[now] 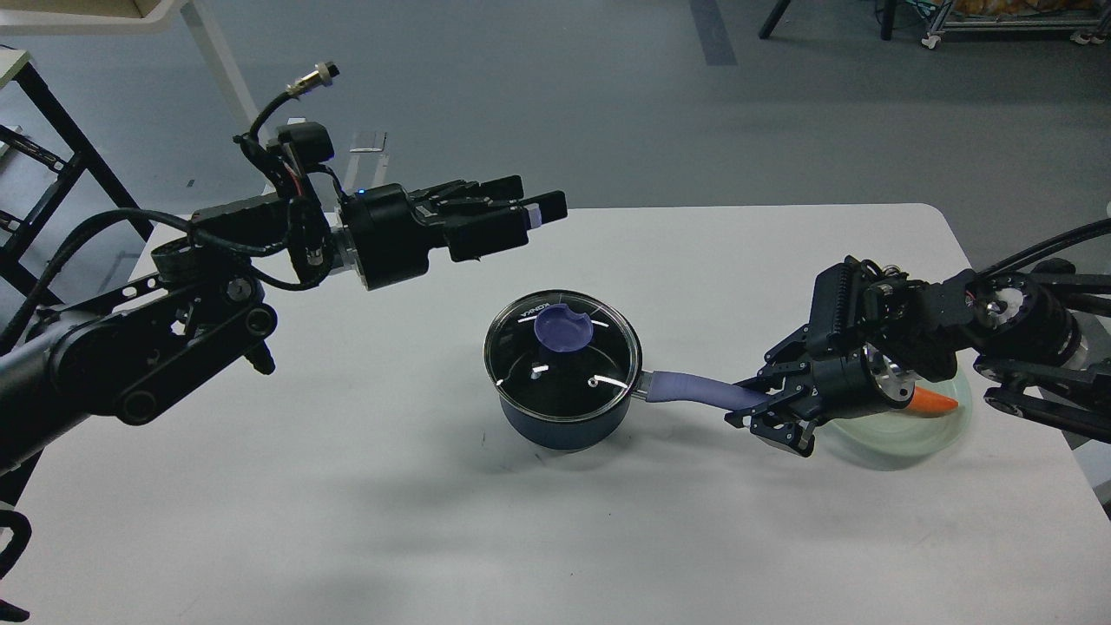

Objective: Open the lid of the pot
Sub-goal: 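Reach the left gripper over the pot to the purple lid knob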

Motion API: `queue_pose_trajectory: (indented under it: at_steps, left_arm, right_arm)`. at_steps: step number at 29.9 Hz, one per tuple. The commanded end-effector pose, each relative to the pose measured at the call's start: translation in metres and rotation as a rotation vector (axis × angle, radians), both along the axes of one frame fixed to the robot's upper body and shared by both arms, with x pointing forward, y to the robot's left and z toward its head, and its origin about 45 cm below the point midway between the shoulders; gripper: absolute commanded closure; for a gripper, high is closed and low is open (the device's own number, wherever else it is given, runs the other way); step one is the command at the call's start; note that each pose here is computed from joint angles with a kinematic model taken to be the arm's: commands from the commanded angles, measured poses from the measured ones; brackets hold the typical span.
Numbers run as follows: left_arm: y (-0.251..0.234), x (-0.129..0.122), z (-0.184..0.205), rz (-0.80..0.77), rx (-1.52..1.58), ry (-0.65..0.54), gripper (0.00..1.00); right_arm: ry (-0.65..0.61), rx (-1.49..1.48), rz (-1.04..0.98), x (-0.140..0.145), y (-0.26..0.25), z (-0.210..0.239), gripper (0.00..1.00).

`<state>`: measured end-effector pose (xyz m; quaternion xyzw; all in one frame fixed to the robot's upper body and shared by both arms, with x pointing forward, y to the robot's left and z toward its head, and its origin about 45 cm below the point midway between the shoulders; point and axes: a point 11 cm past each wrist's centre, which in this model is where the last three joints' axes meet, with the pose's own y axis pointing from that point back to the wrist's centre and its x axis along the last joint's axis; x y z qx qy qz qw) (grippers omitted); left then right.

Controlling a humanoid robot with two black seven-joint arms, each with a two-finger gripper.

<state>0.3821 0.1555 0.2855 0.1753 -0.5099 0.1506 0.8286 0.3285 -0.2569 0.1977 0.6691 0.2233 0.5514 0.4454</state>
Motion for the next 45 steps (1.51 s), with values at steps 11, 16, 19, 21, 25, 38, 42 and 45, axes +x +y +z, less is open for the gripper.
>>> queue_pose_trajectory:
  at_steps: [11, 16, 19, 21, 25, 38, 42, 45]
  left_arm:
    - [-0.033, -0.011, -0.055, -0.213, 0.352, -0.313, 0.01]
    - [-0.030, -0.010, -0.069, -0.212, 0.384, -0.318, 0.01]
    - [-0.022, -0.005, -0.079, -0.195, 0.414, -0.304, 0.01]
    - [-0.021, -0.003, -0.081, -0.187, 0.415, -0.306, 0.01]
    - [-0.014, -0.003, -0.091, -0.179, 0.435, -0.292, 0.01]
    - [-0.011, -0.013, -0.108, -0.177, 0.431, -0.250, 0.01]
    - [-0.017, -0.014, -0.108, -0.185, 0.424, -0.249, 0.01]
    - [-0.020, -0.013, -0.111, -0.185, 0.423, -0.246, 0.01]
  right_arm:
    - [0.003, 0.001, -0.004, 0.000, -0.001, 0.000, 0.62]
    - [0.001, 0.001, -0.003, 0.000, -0.001, 0.000, 0.62]
    - [0.001, 0.001, -0.003, 0.000, -0.001, 0.000, 0.62]
    - [0.001, 0.001, -0.003, 0.000, -0.001, 0.000, 0.62]
    - [0.002, 0.003, -0.005, 0.000, 0.000, 0.000, 0.61]
    - [0.001, 0.004, -0.007, 0.000, -0.001, 0.001, 0.61]
    - [0.001, 0.004, -0.007, 0.000, -0.001, 0.001, 0.61]
    - [0.001, 0.004, -0.007, 0.000, -0.001, 0.001, 0.61]
